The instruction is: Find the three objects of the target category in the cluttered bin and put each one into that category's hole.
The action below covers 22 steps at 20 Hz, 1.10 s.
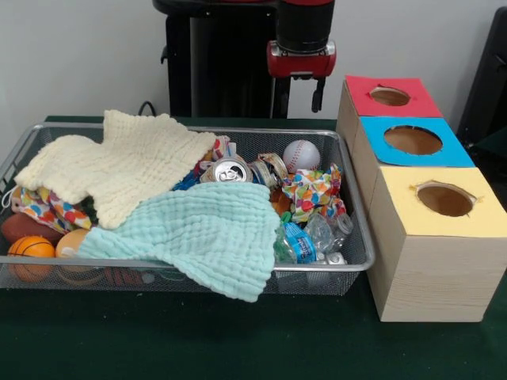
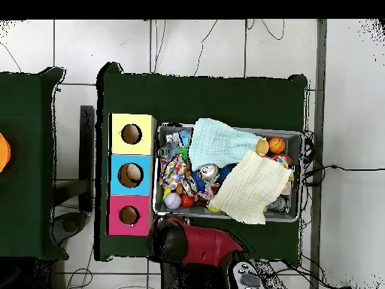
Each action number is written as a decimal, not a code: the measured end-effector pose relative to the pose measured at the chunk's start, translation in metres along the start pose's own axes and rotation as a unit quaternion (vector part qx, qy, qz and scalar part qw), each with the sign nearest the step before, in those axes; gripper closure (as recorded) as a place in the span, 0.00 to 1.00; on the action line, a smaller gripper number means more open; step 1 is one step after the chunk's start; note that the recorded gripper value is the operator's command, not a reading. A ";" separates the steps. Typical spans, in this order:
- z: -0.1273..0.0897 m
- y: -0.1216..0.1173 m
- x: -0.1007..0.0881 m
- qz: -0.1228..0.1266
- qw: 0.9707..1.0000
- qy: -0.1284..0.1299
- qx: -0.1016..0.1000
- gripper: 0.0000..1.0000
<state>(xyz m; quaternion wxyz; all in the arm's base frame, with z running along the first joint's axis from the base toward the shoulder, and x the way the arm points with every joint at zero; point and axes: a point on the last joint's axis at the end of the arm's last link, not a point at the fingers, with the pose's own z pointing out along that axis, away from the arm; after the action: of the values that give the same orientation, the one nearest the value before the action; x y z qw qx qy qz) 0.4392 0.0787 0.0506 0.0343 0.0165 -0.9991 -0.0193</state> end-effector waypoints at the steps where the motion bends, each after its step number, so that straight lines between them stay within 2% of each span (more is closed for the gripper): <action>1: 0.000 0.003 -0.002 -0.003 1.000 -0.001 0.000 0.00; 10: -0.005 0.020 -0.024 -0.010 1.000 0.002 -0.001 0.00; 17: -0.006 0.005 -0.048 0.014 1.000 -0.005 -0.004 0.00; 22: 0.001 -0.003 -0.055 0.020 1.000 -0.006 -0.005 0.00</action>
<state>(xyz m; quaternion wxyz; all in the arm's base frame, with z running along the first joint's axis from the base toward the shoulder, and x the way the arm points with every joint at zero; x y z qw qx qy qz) 0.4944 0.0777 0.0457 0.0292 -0.0041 -0.9993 -0.0234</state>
